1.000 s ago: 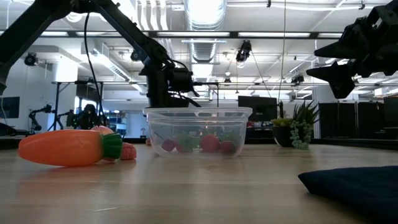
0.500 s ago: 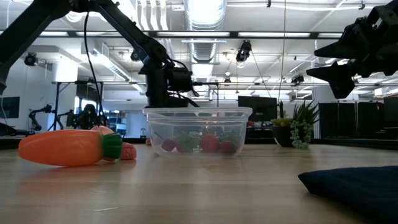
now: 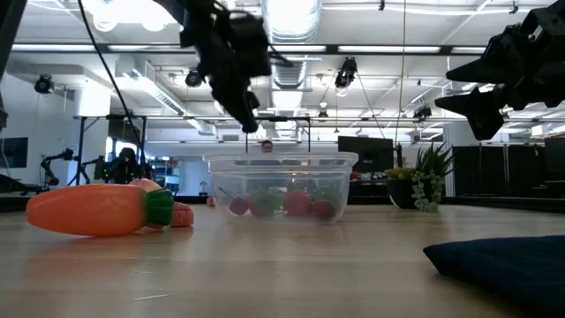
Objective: Pick and placing Produce into tupperware
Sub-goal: Put the blackberry into the transparent bin, then put the pink peach into the transparent bin, then put the red strawberry into the transparent bin
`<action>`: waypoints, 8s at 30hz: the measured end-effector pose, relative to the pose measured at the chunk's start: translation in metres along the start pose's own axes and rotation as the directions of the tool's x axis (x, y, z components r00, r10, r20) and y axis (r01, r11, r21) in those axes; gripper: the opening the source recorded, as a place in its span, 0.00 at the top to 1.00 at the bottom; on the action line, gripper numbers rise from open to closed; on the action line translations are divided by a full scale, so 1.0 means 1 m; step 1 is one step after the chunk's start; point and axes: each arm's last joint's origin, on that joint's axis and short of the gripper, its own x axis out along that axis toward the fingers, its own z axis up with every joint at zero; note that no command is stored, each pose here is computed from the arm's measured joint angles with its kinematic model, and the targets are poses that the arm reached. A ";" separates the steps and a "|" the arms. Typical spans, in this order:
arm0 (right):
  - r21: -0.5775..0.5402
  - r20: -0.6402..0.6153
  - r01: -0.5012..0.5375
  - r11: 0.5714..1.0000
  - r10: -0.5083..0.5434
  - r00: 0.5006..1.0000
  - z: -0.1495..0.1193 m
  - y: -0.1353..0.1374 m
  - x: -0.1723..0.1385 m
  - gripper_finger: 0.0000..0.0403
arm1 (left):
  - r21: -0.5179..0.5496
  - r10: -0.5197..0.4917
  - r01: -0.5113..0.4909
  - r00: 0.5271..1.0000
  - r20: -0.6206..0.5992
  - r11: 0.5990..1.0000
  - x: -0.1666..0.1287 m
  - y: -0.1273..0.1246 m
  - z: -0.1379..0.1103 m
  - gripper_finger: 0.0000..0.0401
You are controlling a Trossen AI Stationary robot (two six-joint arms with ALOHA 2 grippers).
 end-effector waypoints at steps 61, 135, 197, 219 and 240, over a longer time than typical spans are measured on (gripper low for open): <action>-0.537 -0.037 -0.004 0.843 -0.019 0.999 -0.003 -0.002 0.001 0.43 | -0.403 0.468 -0.477 0.875 -0.128 0.781 -0.032 0.045 -0.006 0.48; -0.249 -0.129 0.074 0.966 -0.109 0.986 -0.013 -0.006 0.017 0.43 | -0.686 0.220 -0.474 0.876 -0.428 0.552 0.060 0.140 -0.101 0.76; -0.250 -0.135 0.075 0.965 -0.112 0.984 -0.013 -0.007 0.017 0.43 | -0.551 0.302 -0.643 0.752 -0.586 0.532 -0.032 0.008 -0.053 0.46; -0.250 -0.135 0.075 0.965 -0.112 0.984 -0.013 -0.007 0.017 0.43 | -0.798 0.187 -0.598 0.795 -0.577 0.077 -0.010 0.075 -0.176 0.46; -0.250 -0.135 0.075 0.965 -0.112 0.985 -0.013 -0.007 0.017 0.43 | -0.812 0.321 -0.582 0.776 -0.543 0.035 -0.012 0.095 -0.185 0.46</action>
